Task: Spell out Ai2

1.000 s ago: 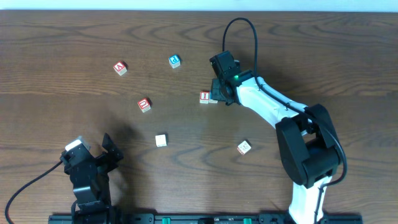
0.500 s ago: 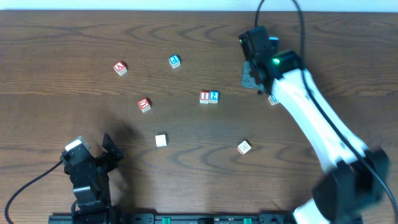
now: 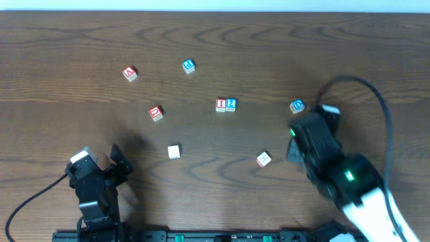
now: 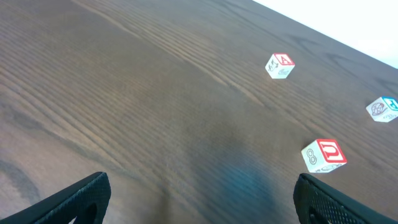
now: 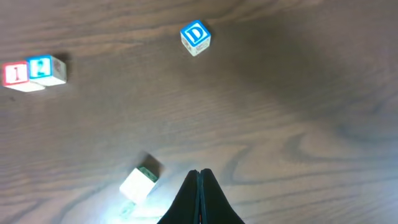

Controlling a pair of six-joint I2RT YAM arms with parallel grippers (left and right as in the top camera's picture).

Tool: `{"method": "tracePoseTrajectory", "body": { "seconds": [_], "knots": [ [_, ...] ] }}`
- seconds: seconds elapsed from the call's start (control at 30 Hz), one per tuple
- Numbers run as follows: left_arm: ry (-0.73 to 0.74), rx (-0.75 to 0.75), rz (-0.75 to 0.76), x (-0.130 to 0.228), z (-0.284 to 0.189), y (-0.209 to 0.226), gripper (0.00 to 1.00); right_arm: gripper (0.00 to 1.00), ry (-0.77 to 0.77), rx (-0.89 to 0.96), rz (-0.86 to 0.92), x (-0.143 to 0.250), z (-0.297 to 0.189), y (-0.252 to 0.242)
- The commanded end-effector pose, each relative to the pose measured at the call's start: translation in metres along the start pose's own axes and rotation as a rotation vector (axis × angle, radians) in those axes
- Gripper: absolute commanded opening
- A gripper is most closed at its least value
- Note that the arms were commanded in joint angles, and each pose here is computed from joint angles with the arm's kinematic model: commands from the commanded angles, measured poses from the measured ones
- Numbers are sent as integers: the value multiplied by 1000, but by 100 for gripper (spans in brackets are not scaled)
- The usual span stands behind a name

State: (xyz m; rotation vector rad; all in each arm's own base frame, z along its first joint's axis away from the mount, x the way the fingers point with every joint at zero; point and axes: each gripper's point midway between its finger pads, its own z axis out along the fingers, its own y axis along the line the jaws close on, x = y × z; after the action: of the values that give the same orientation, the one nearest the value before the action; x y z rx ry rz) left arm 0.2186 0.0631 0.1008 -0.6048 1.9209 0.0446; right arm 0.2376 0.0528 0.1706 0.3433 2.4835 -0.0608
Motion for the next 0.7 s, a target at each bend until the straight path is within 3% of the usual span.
{"method": "tracePoseTrajectory", "body": {
  "seconds": [0.0,0.1,0.13,0.17,0.67],
  "knots": [
    [21,-10,20,10,3,4,95,6,-49,-21,58,7,-6,-10],
    [21,-10,20,10,3,4,95,59,-70,-38,70,10,-10,-15],
    [21,-10,20,10,3,4,95,89,-74,-41,72,10,-10,-15],
    [21,-10,20,10,3,4,95,99,-76,-42,73,10,-11,-15],
    [21,-10,20,10,3,4,95,99,-50,-71,70,14,-10,-10]
  ]
}}
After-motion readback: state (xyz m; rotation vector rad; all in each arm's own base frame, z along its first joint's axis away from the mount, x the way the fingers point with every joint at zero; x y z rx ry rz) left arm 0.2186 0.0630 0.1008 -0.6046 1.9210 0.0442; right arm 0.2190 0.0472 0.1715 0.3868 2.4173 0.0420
